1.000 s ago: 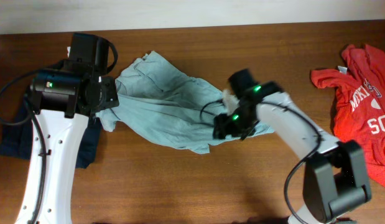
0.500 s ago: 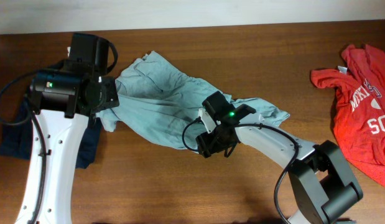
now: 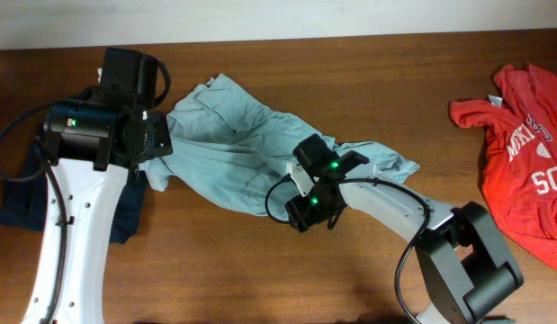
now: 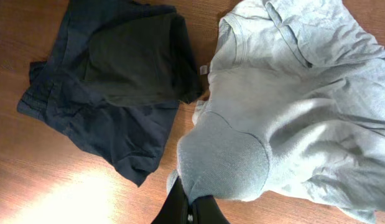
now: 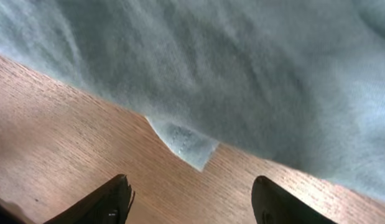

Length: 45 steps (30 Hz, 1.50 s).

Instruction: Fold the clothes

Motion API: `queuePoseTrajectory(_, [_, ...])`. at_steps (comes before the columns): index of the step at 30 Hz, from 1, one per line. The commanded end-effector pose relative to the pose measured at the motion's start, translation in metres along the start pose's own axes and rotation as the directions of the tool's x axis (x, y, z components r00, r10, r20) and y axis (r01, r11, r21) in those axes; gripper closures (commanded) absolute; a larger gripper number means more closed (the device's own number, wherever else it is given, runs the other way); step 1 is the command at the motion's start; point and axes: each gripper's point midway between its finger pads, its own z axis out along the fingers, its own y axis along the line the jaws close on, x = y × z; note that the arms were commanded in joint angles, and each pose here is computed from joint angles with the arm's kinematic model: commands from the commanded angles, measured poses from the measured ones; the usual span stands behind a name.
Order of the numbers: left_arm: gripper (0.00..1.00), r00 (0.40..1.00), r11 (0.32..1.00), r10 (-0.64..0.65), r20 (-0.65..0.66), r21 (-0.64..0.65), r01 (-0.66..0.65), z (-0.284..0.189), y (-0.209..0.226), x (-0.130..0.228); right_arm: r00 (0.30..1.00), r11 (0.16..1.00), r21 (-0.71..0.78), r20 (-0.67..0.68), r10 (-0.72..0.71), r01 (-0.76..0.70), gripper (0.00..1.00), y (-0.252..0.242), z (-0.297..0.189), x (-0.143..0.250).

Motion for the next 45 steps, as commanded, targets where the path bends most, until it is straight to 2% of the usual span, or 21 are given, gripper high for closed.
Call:
queuePoseTrajectory(1, [0.99, 1.0, 1.0, -0.014, 0.017, 0.006, 0.014, -0.005, 0.002, -0.002, 0.999, 0.999, 0.012, -0.009, -0.031, 0.031, 0.32, -0.002, 0.004, 0.002])
queuePoseTrajectory(3, [0.99, 1.0, 1.0, -0.014, 0.018, 0.006, 0.014, -0.005, 0.002, -0.003, 0.999, 0.999, 0.011, -0.005, -0.034, 0.034, 0.32, -0.002, 0.004, 0.001])
queuePoseTrajectory(6, [1.0, 1.0, 1.0, -0.011, 0.027, 0.009, 0.011, -0.005, 0.001, -0.005, 0.993, 0.993, 0.003, -0.004, -0.115, 0.115, 0.33, 0.003, 0.012, -0.001])
queuePoseTrajectory(11, [1.0, 1.0, 1.0, -0.003, 0.029, 0.009, 0.003, -0.005, 0.001, -0.005, 0.993, 0.994, 0.002, -0.042, -0.108, 0.108, 0.34, 0.0, 0.025, 0.004])
queuePoseTrajectory(14, [0.99, 0.999, 1.0, -0.004, 0.041, 0.013, 0.003, -0.006, 0.0, -0.008, 0.993, 0.994, 0.002, -0.042, -0.111, 0.111, 0.41, 0.0, 0.025, 0.004])
queuePoseTrajectory(16, [0.99, 0.999, 1.0, -0.005, 0.045, 0.014, 0.004, -0.006, 0.0, -0.009, 0.992, 0.993, 0.001, -0.042, -0.115, 0.115, 0.5, 0.0, 0.025, 0.004])
queuePoseTrajectory(22, [0.99, 0.999, 1.0, -0.005, 0.044, 0.015, 0.004, -0.006, 0.0, -0.009, 0.992, 0.993, -0.002, -0.034, -0.12, 0.12, 0.52, 0.0, 0.025, 0.002])
queuePoseTrajectory(25, [1.0, 0.999, 1.0, -0.005, 0.044, 0.015, 0.004, -0.006, 0.0, -0.009, 0.992, 0.992, 0.006, -0.01, -0.128, 0.128, 0.6, 0.0, 0.025, -0.004])
queuePoseTrajectory(26, [0.99, 0.999, 1.0, -0.005, 0.044, 0.015, 0.004, -0.006, 0.0, -0.009, 0.991, 0.991, 0.004, -0.009, -0.137, 0.137, 0.7, 0.0, 0.025, -0.005])
queuePoseTrajectory(27, [1.0, 0.999, 1.0, -0.005, 0.044, 0.014, 0.004, -0.006, 0.0, -0.009, 0.988, 0.988, 0.003, -0.006, -0.154, 0.154, 0.84, 0.0, 0.025, -0.005])
queuePoseTrajectory(28, [0.99, 0.999, 1.0, -0.005, 0.044, 0.015, 0.004, -0.006, 0.0, -0.009, 0.987, 0.987, 0.006, -0.002, -0.16, 0.16, 0.93, 0.0, 0.025, -0.007])
queuePoseTrajectory(29, [0.99, 0.999, 1.0, -0.005, 0.044, 0.015, 0.004, -0.006, 0.0, -0.009, 0.987, 0.987, 0.009, 0.002, -0.16, 0.16, 0.95, -0.001, 0.025, -0.008])
queuePoseTrajectory(34, [1.0, 0.999, 1.0, -0.001, 0.043, 0.014, 0.0, -0.006, 0.0, -0.009, 0.992, 0.992, 0.011, -0.003, -0.122, 0.122, 0.96, -0.004, 0.015, -0.006])
queuePoseTrajectory(39, [1.0, 0.998, 0.999, 0.029, 0.057, 0.016, -0.03, -0.007, -0.001, -0.012, 0.992, 0.998, 0.034, 0.116, -0.048, 0.044, 0.96, -0.003, -0.051, -0.022])
queuePoseTrajectory(41, [0.99, 0.996, 0.999, 0.045, 0.079, 0.021, -0.047, -0.013, 0.0, -0.017, 0.968, 0.991, 0.123, 0.25, 0.011, -0.043, 0.96, -0.015, -0.11, -0.031])
queuePoseTrajectory(43, [0.99, 0.992, 0.998, 0.052, 0.112, 0.029, -0.056, -0.023, 0.0, -0.024, 0.924, 0.97, 0.2, 0.378, 0.054, -0.138, 0.96, -0.029, -0.165, -0.033])
queuePoseTrajectory(45, [1.0, 0.986, 0.998, 0.045, 0.159, 0.04, -0.052, -0.038, 0.002, -0.034, 0.83, 0.925, 0.272, 0.553, 0.074, -0.264, 0.96, -0.046, -0.243, -0.027])
